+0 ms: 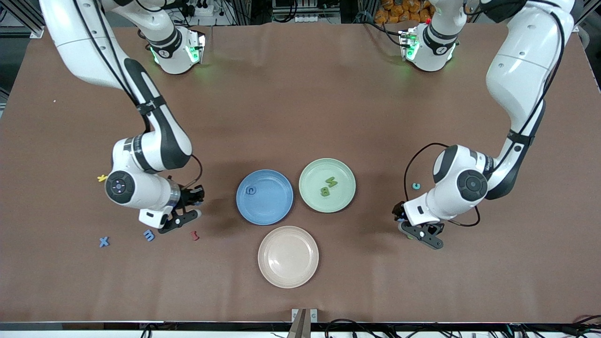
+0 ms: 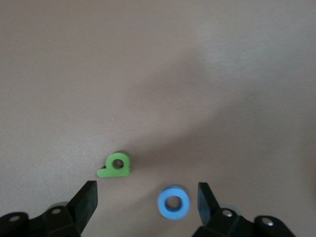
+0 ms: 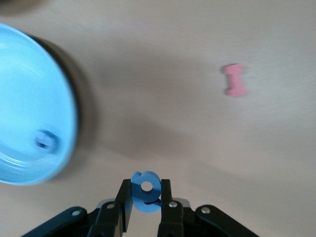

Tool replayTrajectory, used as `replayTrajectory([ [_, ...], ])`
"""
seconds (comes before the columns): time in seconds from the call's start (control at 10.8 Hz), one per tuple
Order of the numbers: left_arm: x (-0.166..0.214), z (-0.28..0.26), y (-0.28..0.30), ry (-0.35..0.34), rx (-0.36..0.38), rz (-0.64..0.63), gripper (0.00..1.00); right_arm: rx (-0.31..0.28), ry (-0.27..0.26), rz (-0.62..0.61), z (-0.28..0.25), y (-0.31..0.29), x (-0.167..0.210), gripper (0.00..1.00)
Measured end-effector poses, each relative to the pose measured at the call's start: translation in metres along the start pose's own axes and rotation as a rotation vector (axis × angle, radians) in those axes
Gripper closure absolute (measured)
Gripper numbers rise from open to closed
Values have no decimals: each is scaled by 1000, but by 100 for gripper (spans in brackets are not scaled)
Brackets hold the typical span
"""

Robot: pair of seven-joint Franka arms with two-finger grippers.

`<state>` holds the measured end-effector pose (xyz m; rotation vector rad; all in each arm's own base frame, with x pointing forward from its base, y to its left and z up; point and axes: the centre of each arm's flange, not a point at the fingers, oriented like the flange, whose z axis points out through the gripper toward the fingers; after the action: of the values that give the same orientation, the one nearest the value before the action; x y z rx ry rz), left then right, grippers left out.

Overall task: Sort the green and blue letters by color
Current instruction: 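Release the blue e onto the blue plate with the right gripper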

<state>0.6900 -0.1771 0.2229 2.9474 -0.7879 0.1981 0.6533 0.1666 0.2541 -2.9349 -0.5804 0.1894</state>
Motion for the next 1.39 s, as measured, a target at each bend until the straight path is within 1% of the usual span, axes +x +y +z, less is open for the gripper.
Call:
replayTrajectory([
  [0.19,2,23,-18,-14,27,-18,12,63,-6,130,1,-50,8,73],
  [0.28,4,27,-23,-15,40,-21,17,85,-10,196,3,-80,11,73],
  [0.37,7,29,-24,-13,46,-21,18,98,-15,248,4,-108,13,73],
  [0.46,8,29,-25,-10,48,-22,21,109,-16,286,5,-135,15,73],
  [0.56,8,30,-27,-11,51,-24,22,114,-15,309,4,-155,16,73],
  [0.65,7,31,-29,-14,53,-27,23,115,-12,322,2,-165,17,73],
  [0.74,6,35,-31,-18,52,-29,24,117,-10,328,1,-165,17,70],
  [0.93,5,42,-31,-23,47,-31,27,116,-7,338,0,-159,18,41],
  [1.02,4,44,-31,-26,45,-35,31,116,-6,340,0,-158,18,27],
  [1.11,3,46,-30,-28,43,-38,31,115,-5,342,0,-156,19,16],
  [1.21,4,46,-30,-28,44,-38,32,113,-3,348,-1,-149,19,3],
  [1.3,5,45,-30,-25,45,-39,41,109,2,350,-2,-134,20,0],
  [1.39,6,43,-31,-22,46,-40,56,104,11,319,-4,-104,21,0],
])
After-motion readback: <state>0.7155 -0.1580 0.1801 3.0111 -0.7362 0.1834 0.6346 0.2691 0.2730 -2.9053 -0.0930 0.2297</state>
